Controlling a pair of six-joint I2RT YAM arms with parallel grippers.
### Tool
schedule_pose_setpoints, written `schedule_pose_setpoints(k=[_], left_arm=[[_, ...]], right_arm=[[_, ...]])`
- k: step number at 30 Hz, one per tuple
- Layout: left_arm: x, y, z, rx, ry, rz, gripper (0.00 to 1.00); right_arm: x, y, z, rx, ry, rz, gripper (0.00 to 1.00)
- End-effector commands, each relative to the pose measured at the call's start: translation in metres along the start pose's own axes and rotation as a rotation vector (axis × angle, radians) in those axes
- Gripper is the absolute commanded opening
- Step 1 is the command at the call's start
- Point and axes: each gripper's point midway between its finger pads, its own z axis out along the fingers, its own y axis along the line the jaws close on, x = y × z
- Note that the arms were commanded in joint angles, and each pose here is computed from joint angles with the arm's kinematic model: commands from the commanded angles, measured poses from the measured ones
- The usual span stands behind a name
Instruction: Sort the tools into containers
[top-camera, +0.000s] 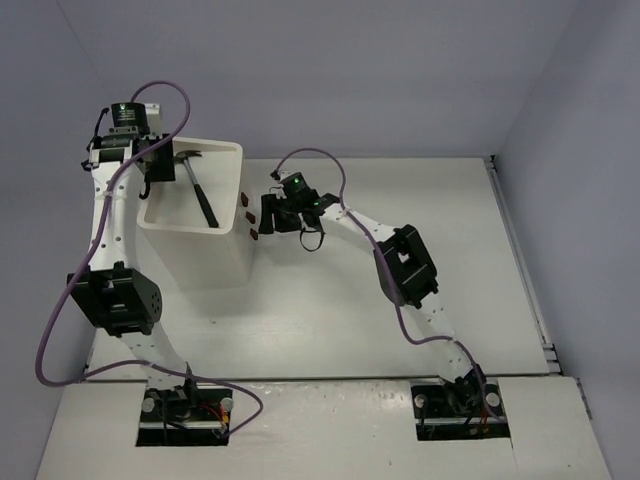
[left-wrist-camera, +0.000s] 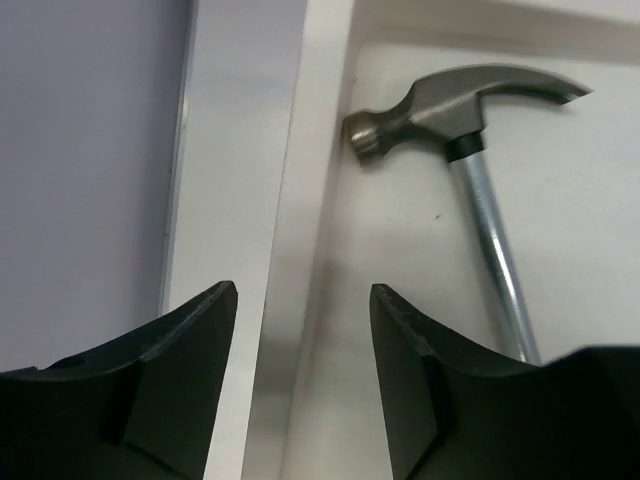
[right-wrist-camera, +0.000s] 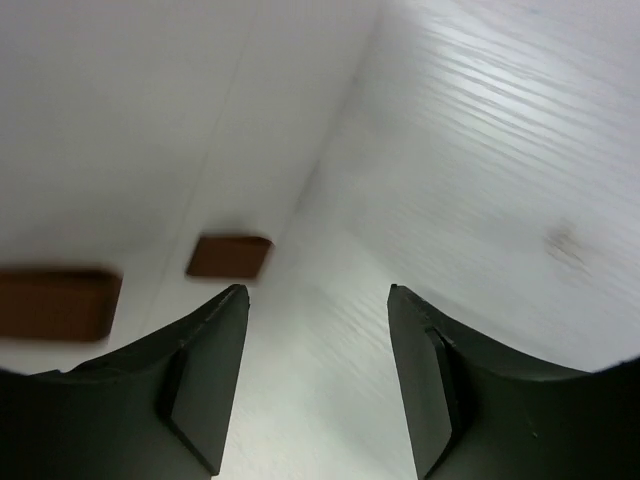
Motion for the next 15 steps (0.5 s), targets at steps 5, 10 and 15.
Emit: schedule_pose_setpoints(k=[5, 10, 15], left_arm=[[-0.091, 0.012, -0.127, -0.003, -0.427, -0.083, 0.63], [-0.087, 0.018, -0.208, 0.012, -0.581, -0.117, 0.65], [-0.054, 0.015, -0.259, 0.050, -0.647, -0.125, 0.66]], right_arm=[[-0.145, -0.045, -0.232, 0.265, -0.498, -0.117, 0.71], [-0.142, -0.074, -0.365, 0.474, -0.663, -0.163, 0.85], [-0.126, -0.085, -0.470, 0.652, -0.804, -0.194, 1.00]])
